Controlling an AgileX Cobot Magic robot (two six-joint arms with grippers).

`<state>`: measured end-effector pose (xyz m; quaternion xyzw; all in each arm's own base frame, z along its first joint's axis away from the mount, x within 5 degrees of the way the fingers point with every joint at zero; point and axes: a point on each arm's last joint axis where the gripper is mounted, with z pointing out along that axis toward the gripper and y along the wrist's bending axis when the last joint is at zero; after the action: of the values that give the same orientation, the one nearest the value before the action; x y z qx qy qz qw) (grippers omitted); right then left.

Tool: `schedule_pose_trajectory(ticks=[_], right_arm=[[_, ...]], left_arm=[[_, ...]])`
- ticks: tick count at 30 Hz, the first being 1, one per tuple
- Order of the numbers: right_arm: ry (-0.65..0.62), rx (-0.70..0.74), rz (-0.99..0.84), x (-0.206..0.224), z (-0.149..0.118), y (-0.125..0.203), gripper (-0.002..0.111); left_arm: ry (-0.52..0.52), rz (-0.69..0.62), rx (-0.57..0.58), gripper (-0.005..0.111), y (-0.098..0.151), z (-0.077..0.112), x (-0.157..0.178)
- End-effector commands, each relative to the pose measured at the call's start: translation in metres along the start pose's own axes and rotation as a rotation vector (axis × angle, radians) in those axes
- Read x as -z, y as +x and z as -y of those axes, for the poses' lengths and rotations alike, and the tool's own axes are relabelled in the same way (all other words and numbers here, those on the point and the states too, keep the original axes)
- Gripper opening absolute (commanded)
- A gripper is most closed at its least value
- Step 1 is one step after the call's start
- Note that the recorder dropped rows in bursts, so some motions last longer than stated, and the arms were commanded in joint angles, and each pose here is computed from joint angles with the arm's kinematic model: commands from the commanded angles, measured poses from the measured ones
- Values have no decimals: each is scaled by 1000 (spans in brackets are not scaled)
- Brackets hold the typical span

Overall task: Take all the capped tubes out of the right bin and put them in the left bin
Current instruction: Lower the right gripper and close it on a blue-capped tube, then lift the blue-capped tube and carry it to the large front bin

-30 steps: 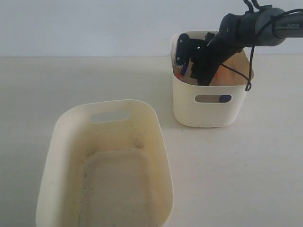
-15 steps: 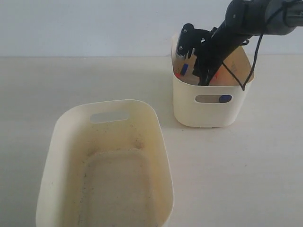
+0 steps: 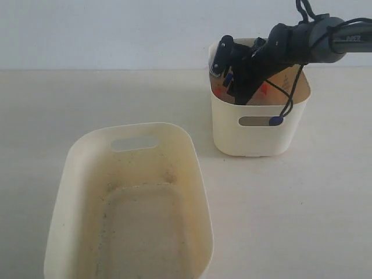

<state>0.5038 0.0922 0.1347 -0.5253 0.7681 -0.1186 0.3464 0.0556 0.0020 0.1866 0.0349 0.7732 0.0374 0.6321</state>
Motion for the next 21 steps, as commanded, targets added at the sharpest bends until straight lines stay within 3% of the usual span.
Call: schedule_pose_trajectory(ticks=[1, 3, 5, 9, 10, 16, 21], right_arm=[[-51, 7, -43, -20, -14, 17, 51], [-58, 4, -48, -23, -17, 18, 50], [-66, 4, -52, -23, -18, 19, 41], [-73, 3, -54, -23, -18, 19, 3], [-71, -2, -53, -23, -18, 19, 0], [-33, -26, -27, -1, -2, 7, 0], [-17, -85, 1, 43, 19, -12, 0]], left_arm=[[2, 18, 23, 4, -3, 0, 0], [2, 18, 23, 4, -3, 0, 0], [2, 18, 23, 4, -3, 0, 0], [2, 18, 23, 4, -3, 0, 0], [2, 18, 23, 4, -3, 0, 0], [2, 18, 23, 4, -3, 0, 0], [2, 18, 23, 4, -3, 0, 0]])
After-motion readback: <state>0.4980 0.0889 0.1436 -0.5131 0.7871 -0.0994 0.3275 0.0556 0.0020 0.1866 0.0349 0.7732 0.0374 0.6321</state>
